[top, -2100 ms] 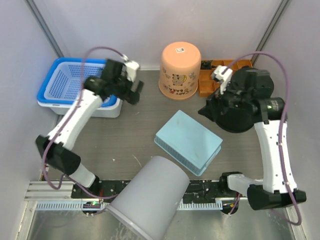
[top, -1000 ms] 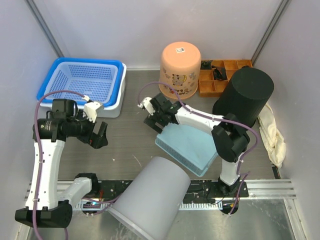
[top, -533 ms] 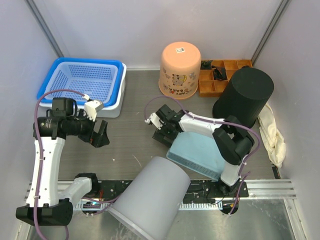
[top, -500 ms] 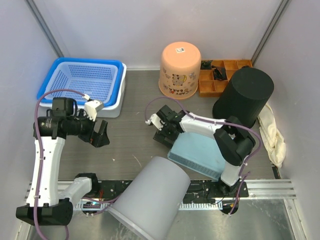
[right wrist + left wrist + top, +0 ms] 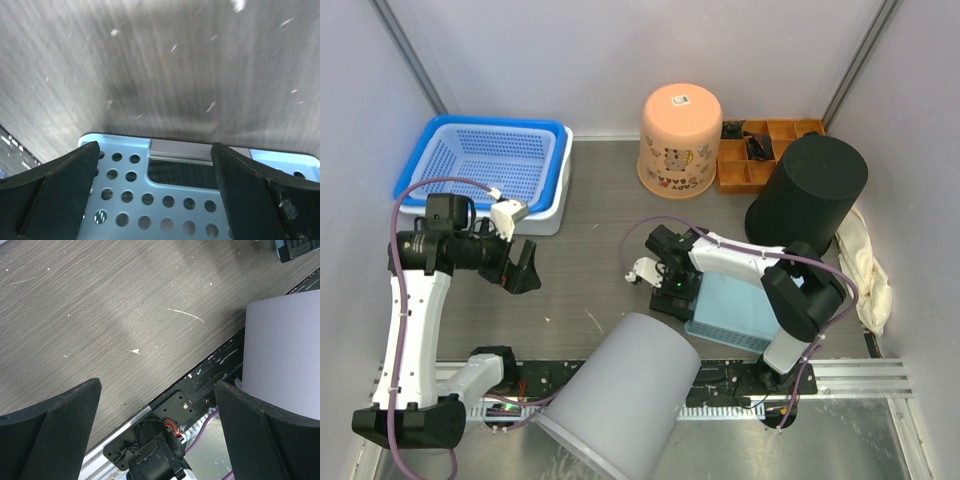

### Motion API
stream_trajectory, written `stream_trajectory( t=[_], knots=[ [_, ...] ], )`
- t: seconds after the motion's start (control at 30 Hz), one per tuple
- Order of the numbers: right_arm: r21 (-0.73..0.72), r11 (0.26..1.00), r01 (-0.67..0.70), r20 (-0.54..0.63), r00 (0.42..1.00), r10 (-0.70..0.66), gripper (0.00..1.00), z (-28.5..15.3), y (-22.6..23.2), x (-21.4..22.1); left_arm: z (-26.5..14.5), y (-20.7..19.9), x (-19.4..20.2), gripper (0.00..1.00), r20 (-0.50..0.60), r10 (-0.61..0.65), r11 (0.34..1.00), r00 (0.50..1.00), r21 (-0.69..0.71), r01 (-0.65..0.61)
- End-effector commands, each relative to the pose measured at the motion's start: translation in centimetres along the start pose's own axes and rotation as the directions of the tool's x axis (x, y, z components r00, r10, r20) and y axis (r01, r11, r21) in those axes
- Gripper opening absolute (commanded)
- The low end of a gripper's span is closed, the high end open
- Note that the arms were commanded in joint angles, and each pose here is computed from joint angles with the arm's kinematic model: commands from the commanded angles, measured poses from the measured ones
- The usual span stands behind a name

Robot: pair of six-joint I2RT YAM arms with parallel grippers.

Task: Turn the large container upside down
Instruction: Move the container to the corner of the board.

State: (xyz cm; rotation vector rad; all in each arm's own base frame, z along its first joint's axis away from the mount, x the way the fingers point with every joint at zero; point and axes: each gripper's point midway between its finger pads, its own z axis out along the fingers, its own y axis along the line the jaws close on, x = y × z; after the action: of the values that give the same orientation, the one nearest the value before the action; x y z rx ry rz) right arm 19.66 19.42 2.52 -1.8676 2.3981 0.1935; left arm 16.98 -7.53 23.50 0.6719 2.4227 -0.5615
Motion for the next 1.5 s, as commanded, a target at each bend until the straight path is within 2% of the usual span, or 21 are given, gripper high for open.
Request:
stream_trajectory(
  t=[0.0, 0.37, 0.63, 0.77, 0.87, 1.03, 1.2, 1.37, 1.47],
  knots=[
    [-0.100, 0.991, 0.093, -0.087, 0.991, -0.102, 1.00, -1.6, 2.5, 3.6, -0.7, -0.8, -0.8, 1.00, 0.036, 0.038, 0.999, 0.999, 0.035, -0.040],
    [-0.038, 0.972, 0.230, -0.285, 0.930, -0.231, 1.00, -2.4, 1.9, 10.3, -0.9, -1.3, -1.4, 1.00, 0.034, 0.045, 0.996, 0.998, 0.076, -0.047],
    [0.004, 0.967, 0.254, -0.373, 0.898, -0.235, 1.00, -3.0, 1.4, 13.3, -0.6, -1.5, -1.2, 0.99, 0.016, 0.033, 0.994, 0.999, 0.103, -0.034],
    [0.014, 0.967, 0.255, -0.417, 0.881, -0.226, 1.00, -3.2, 1.3, 14.4, -0.4, -2.3, -0.8, 0.98, -0.021, 0.016, 0.986, 1.000, 0.163, -0.013],
    [0.005, 0.968, 0.250, -0.434, 0.873, -0.223, 1.00, -3.1, 1.5, 15.0, -0.2, -1.7, -0.7, 0.98, -0.055, -0.007, 0.988, 0.998, 0.152, 0.015],
    [-0.028, 0.976, 0.218, -0.454, 0.867, -0.206, 1.00, -3.3, 2.3, 15.5, -0.8, 1.6, -2.2, 0.98, 0.002, -0.010, 0.998, 1.000, -0.064, 0.010],
    [-0.060, 0.975, 0.216, -0.498, 0.840, -0.216, 1.00, -4.6, 2.8, 16.4, -3.2, 4.8, -4.6, 0.98, 0.098, -0.017, 0.953, 0.995, -0.299, 0.046],
    [0.037, 0.976, 0.213, -0.450, 0.876, -0.174, 1.00, -7.4, 0.9, 13.2, -3.7, 6.3, -6.1, 0.98, 0.057, 0.006, 0.943, 0.998, -0.333, 0.014],
    [0.131, 0.968, 0.215, -0.374, 0.915, -0.153, 1.00, -9.8, -1.2, 9.6, -4.3, 10.6, -7.8, 0.98, 0.032, -0.062, 0.867, 0.998, -0.493, 0.070]
  ],
)
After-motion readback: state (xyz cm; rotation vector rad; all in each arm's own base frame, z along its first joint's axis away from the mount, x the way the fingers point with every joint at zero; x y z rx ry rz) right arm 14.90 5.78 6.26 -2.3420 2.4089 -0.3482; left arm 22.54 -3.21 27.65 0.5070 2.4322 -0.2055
